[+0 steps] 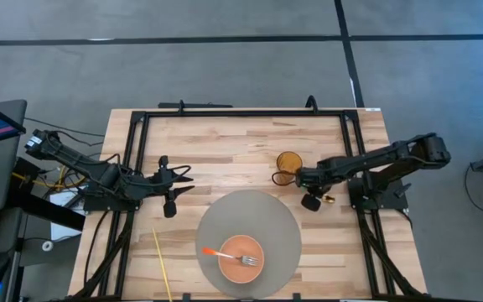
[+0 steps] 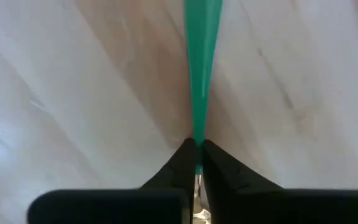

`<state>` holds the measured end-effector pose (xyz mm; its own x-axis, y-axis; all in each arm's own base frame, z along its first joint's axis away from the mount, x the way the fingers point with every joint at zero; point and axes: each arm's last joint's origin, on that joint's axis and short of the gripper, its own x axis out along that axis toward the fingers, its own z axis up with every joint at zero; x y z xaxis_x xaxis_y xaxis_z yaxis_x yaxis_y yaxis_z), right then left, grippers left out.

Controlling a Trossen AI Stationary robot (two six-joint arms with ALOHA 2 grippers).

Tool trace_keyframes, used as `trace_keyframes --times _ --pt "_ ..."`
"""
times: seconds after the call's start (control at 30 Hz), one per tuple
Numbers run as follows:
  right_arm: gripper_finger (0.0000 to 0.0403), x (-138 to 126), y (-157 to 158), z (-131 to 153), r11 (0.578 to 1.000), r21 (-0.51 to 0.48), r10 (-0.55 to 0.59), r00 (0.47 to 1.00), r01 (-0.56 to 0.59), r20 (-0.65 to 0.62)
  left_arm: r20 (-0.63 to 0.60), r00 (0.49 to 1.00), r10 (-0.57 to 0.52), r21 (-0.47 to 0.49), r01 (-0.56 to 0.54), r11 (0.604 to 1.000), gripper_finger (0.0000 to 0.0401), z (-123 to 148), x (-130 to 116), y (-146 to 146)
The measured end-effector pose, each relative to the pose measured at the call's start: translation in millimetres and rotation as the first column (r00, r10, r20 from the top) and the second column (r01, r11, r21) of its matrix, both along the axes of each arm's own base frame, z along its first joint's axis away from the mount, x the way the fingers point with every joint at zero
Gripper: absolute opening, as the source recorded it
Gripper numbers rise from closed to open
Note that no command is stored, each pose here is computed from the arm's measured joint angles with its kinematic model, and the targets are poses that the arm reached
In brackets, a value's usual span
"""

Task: Pick & Place Utensil
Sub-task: Put the green spoon into the orange bowl

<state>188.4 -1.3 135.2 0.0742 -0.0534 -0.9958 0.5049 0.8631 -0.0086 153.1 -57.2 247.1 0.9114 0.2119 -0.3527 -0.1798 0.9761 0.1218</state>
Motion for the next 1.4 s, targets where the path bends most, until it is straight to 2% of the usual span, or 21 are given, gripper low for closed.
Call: trace_keyframes --times 0.1,0.27,0.37,0.63,0.8,0.87,0.93,1.1,1.2,1.23,1.4 --pt "0.0024 0.0 6.0 0.0 1.000 0.021 -0.023 1.000 0.023 0.002 0.000 1.000 0.000 0.000 0.000 1.000 0.0099 0.0 0.0 0.0" --pt "0.0006 2.6 19.9 2.8 0.999 0.042 -0.015 1.000 0.014 0.023 0.000 1.000 0.000 0.000 0.000 1.000 0.0099 0.0 0.0 0.0" --pt "0.0012 9.2 29.2 10.8 0.998 0.054 -0.031 0.998 0.028 0.058 0.000 1.000 0.000 0.000 0.000 1.000 0.0099 0.0 0.0 0.0" --pt "0.0004 31.7 62.8 47.6 0.994 0.110 -0.021 0.980 0.000 0.196 0.000 1.000 0.000 0.000 0.000 1.000 0.0099 0.0 0.0 0.0" --pt "0.0004 44.7 87.8 77.4 0.989 0.137 0.005 0.945 -0.052 0.326 0.000 1.000 0.000 0.000 0.000 1.000 0.0099 0.0 0.0 0.0" --pt "0.0002 51.7 97.8 88.0 0.990 0.109 0.036 0.903 -0.091 0.429 0.000 1.000 0.000 0.000 0.000 1.000 0.0099 0.0 0.0 0.0" --pt "0.0003 59.0 106.5 96.1 0.990 0.069 0.065 0.834 -0.122 0.549 0.000 1.000 0.000 0.000 0.000 1.000 0.0099 0.0 0.0 0.0" --pt "0.0004 83.3 126.6 114.0 0.979 -0.049 0.156 0.573 -0.198 0.805 -0.001 1.000 0.000 0.000 0.000 1.000 0.0099 0.0 0.0 0.0" --pt "0.0004 101.9 138.5 113.7 0.964 -0.125 0.216 0.417 -0.234 0.883 0.000 1.000 0.000 0.000 0.000 1.000 0.0099 0.1 0.1 0.0" --pt "0.0005 108.2 141.9 110.3 0.959 -0.139 0.227 0.381 -0.245 0.896 0.000 1.000 0.000 0.000 0.000 1.000 0.0099 0.1 0.1 0.0" --pt "0.0002 134.4 157.6 82.2 0.934 -0.199 0.280 0.263 -0.298 0.923 0.002 1.000 -0.001 -0.001 0.001 1.000 0.0099 0.3 0.1 -0.1"
